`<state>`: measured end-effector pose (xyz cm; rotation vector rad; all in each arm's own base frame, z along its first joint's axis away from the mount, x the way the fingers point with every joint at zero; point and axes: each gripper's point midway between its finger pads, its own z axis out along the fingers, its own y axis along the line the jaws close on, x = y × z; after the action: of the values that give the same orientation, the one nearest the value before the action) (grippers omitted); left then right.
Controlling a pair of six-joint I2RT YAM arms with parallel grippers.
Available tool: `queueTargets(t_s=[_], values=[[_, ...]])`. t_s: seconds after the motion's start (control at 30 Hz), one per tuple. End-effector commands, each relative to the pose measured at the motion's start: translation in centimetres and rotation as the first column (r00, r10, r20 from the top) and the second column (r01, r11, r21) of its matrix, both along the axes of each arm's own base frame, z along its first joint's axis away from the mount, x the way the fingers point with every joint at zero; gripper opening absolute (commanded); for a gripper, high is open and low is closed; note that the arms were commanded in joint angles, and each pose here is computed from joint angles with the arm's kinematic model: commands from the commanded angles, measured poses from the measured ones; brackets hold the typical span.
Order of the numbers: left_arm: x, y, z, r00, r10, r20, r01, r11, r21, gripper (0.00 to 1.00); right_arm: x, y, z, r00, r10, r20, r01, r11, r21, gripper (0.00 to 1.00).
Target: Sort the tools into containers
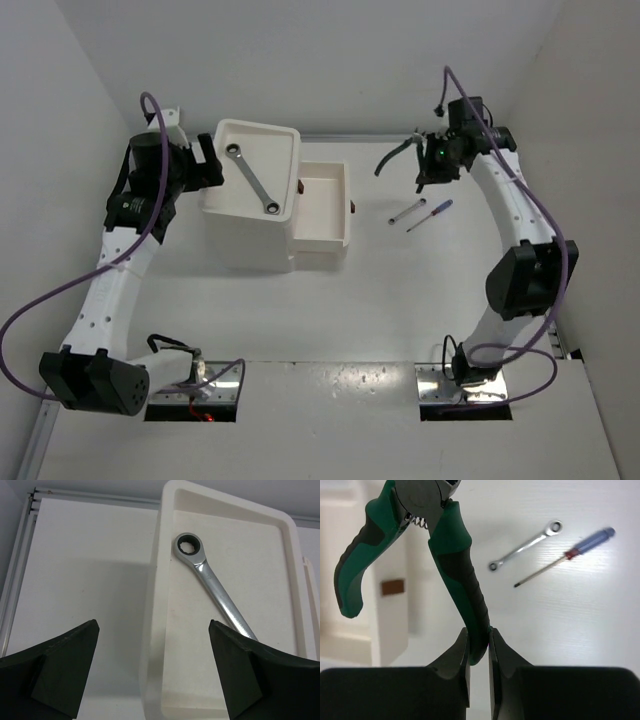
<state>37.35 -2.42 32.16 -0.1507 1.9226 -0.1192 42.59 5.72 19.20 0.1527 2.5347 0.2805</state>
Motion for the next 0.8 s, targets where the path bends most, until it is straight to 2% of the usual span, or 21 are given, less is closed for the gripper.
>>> queueTargets(t_s=[0.0, 0.07, 0.1, 0.2, 0.23, 0.33, 0.4, 0.53, 0.57, 0.67, 0.7, 0.77], values=[[-0.4, 0.2, 0.5, 1.000, -0.021, 0.022, 0.020, 0.999, 0.034, 0.98, -2.3, 2.6, 2.5, 0.970, 0.245, 0.006, -0.241, 0.958, -0.153, 0.00], [0.2, 0.1, -0.3, 0.999, -0.037, -0.007, 0.037, 0.998, 0.052, 0.94, -2.2, 4.7, 3.7, 0.952, 0.305, 0.021, -0.297, 0.940, -0.169, 0.00], [0.2, -0.1, -0.8, 0.998, -0.052, -0.033, 0.053, 0.997, 0.057, 0.87, -2.5, 5.3, 3.6, 0.943, 0.331, 0.000, -0.326, 0.927, -0.183, 0.00], [0.5, -0.5, -2.1, 0.992, -0.082, -0.092, 0.090, 0.992, 0.083, 0.77, -1.7, 7.4, 3.6, 0.924, 0.382, 0.008, -0.368, 0.895, -0.252, 0.00], [0.3, -0.2, -1.9, 0.992, -0.076, -0.099, 0.085, 0.992, 0.096, 0.68, -1.2, 7.6, 4.4, 0.924, 0.380, 0.028, -0.354, 0.884, -0.305, 0.00], [0.4, -0.5, -2.6, 0.990, -0.069, -0.122, 0.087, 0.985, 0.146, 0.56, -0.4, 9.7, 5.2, 0.910, 0.410, 0.062, -0.359, 0.854, -0.376, 0.00], [0.3, -0.4, -2.6, 0.991, -0.056, -0.121, 0.075, 0.985, 0.157, 0.49, -0.2, 11.4, 5.7, 0.895, 0.438, 0.088, -0.377, 0.847, -0.376, 0.00], [0.5, 0.1, -3.4, 0.988, -0.026, -0.149, 0.052, 0.984, 0.173, 0.31, 0.2, 13.7, 6.4, 0.896, 0.426, 0.123, -0.361, 0.862, -0.357, 0.00], [0.5, 0.3, -3.4, 0.989, -0.016, -0.149, 0.043, 0.983, 0.178, 0.21, 0.1, 14.3, 6.8, 0.894, 0.428, 0.135, -0.359, 0.863, -0.356, 0.00], [0.5, 0.3, -3.4, 0.989, -0.013, -0.148, 0.038, 0.985, 0.170, 0.05, 0.0, 15.3, 6.4, 0.916, 0.376, 0.141, -0.312, 0.887, -0.340, 0.00], [0.5, 0.4, -3.4, 0.989, -0.003, -0.148, 0.029, 0.984, 0.175, 0.01, -0.1, 15.5, 6.4, 0.924, 0.355, 0.144, -0.296, 0.899, -0.322, 0.00], [0.5, 0.6, -3.4, 0.989, 0.011, -0.147, 0.015, 0.985, 0.173, 0.00, 0.0, 15.9, 6.6, 0.943, 0.292, 0.160, -0.243, 0.932, -0.267, 0.00]])
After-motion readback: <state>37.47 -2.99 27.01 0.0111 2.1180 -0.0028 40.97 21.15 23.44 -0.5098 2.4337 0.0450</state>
